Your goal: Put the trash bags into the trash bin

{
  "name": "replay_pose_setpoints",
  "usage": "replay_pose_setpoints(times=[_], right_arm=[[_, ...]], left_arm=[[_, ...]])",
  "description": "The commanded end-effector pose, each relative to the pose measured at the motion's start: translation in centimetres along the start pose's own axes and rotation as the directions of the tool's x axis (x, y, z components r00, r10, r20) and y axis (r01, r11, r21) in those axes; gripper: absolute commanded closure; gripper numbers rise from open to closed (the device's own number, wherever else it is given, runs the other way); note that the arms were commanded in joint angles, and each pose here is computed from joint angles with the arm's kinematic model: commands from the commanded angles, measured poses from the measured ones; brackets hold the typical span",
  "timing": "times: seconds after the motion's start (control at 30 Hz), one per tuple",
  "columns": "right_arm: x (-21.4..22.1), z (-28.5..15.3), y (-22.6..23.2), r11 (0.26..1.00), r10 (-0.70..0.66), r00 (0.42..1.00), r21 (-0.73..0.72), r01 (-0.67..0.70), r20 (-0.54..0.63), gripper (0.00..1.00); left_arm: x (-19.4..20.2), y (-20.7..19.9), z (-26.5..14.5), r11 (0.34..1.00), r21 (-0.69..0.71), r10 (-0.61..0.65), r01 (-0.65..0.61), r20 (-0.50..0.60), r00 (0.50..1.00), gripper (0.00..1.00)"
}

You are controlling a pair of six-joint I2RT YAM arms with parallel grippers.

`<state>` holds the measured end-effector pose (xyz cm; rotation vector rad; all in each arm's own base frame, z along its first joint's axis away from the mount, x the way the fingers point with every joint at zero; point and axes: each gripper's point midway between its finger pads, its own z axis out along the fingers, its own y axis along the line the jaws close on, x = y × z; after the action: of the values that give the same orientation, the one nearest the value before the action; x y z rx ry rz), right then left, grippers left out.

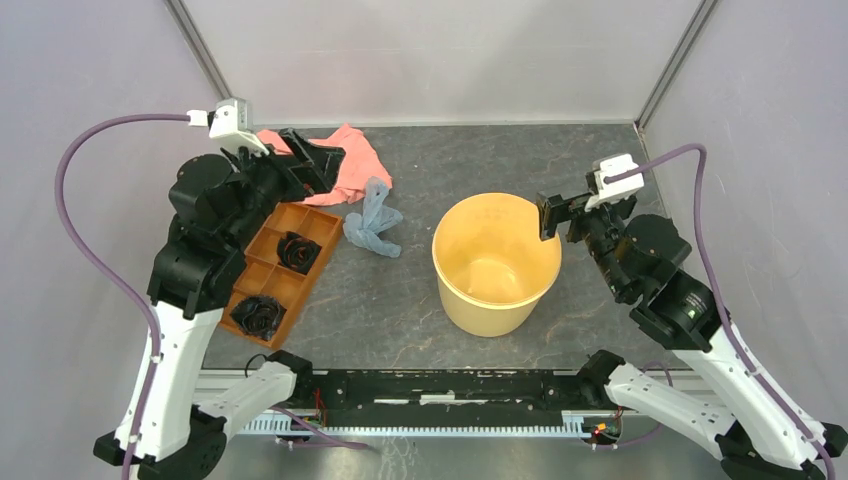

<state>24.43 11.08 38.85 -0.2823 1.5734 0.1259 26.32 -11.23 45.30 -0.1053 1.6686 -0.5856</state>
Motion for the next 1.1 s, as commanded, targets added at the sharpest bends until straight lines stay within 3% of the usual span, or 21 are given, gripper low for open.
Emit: replay_pose_setpoints(times=[0.0, 0.23, 0.4, 0.63, 0.77, 0.9, 1.07], right_arm=[[-1.9, 0.1, 0.6, 0.998, 0.049, 0.999, -0.049, -0.048, 0.024, 0.02], [-2.1, 1.0, 2.4, 0.988, 0.068, 0.997, -0.141, -0.063, 0.027, 0.02], [-2.0, 1.2, 4.0, 0.973, 0.069, 0.997, -0.224, -0.06, 0.034, 0.02], [-3.0, 0.4, 5.0, 0.952, 0.115, 0.99, -0.293, -0.086, 0.084, 0.02], [-3.6, -0.2, 4.7, 0.95, 0.129, 0.985, -0.297, -0.091, 0.111, 0.02], [-4.2, -0.5, 4.7, 0.947, 0.136, 0.982, -0.308, -0.091, 0.131, 0.02], [-4.5, -0.8, 4.7, 0.945, 0.143, 0.979, -0.315, -0.09, 0.147, 0.02]], left_arm=[[-0.1, -0.3, -0.4, 0.999, 0.029, 0.047, -0.046, -0.027, 0.999, 0.0], [5.1, 1.0, -0.2, 0.999, 0.039, 0.036, -0.03, -0.169, 0.985, 0.0], [11.2, 2.5, -0.4, 0.999, 0.043, -0.005, 0.02, -0.314, 0.949, 0.0], [24.0, 2.6, -0.7, 0.967, 0.08, -0.154, 0.243, -0.578, 0.802, 0.0], [30.5, 1.3, -1.7, 0.956, 0.078, -0.159, 0.281, -0.669, 0.726, 0.0], [34.6, 0.3, -1.7, 0.954, 0.072, -0.152, 0.291, -0.72, 0.677, 0.01], [36.7, -1.0, 0.1, 0.955, 0.077, -0.141, 0.288, -0.735, 0.663, 0.04]])
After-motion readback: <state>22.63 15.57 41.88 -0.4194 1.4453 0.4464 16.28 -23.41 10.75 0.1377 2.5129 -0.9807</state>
